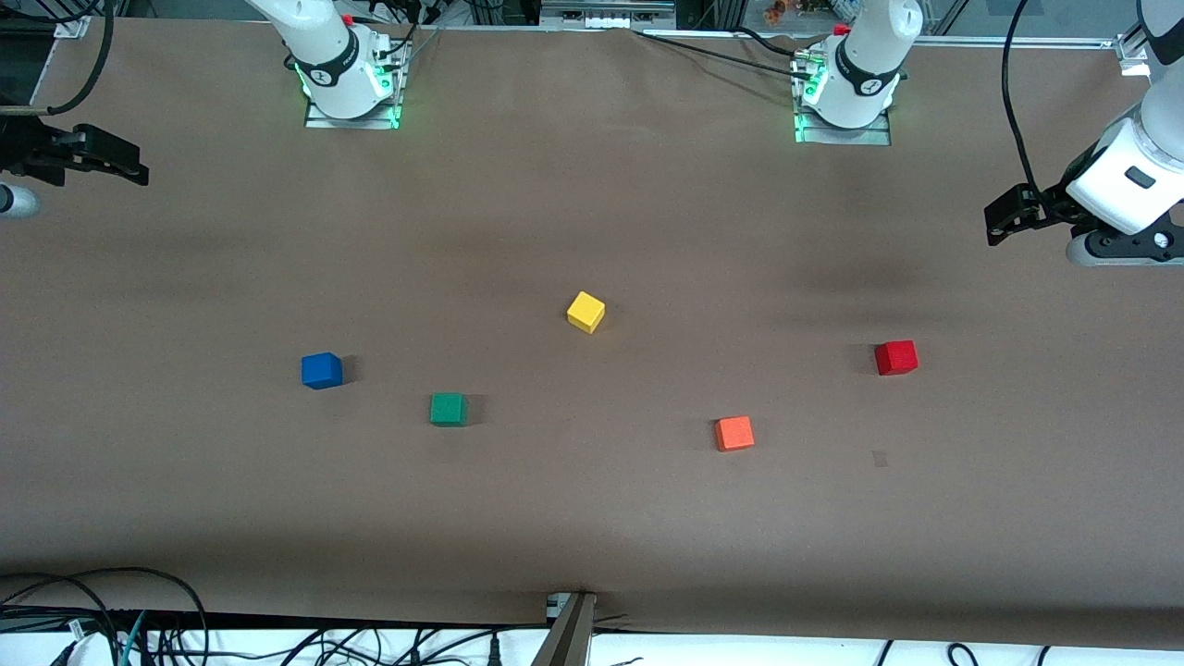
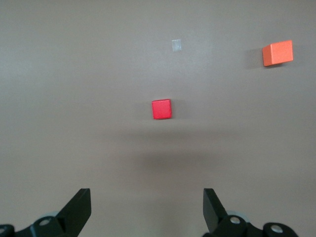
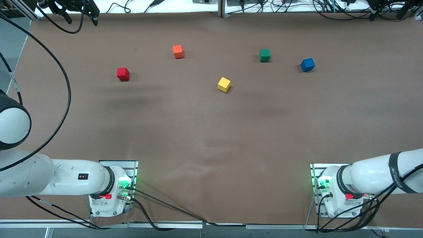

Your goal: Pass red block to right arm, stack on blue

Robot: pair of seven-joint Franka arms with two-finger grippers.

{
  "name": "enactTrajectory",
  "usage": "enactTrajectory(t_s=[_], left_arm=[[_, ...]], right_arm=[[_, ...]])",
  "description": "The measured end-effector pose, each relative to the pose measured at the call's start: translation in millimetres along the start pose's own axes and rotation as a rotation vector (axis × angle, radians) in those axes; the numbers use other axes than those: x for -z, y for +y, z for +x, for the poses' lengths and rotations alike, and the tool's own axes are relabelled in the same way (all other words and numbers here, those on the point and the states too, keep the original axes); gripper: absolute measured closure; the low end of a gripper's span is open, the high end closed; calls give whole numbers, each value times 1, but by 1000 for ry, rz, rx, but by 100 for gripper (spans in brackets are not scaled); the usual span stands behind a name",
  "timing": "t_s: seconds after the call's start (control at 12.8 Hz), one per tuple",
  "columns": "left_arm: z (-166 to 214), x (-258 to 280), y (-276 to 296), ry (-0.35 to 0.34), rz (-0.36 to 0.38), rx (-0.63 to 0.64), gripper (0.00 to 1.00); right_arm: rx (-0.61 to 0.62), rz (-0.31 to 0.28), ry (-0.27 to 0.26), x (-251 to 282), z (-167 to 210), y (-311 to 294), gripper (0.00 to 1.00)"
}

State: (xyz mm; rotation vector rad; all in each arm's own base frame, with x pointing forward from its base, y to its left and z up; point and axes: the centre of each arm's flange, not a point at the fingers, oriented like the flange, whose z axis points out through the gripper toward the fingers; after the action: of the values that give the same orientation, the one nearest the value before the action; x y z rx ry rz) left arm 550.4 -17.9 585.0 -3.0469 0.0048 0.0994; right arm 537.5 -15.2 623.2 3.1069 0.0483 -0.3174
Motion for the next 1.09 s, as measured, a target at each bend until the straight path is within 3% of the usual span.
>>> enactTrajectory(t_s=[1.09], left_arm=[[4,-9,4,-21,1,-8,0]], right_arm=[[-1,0,0,0,0,1,0]])
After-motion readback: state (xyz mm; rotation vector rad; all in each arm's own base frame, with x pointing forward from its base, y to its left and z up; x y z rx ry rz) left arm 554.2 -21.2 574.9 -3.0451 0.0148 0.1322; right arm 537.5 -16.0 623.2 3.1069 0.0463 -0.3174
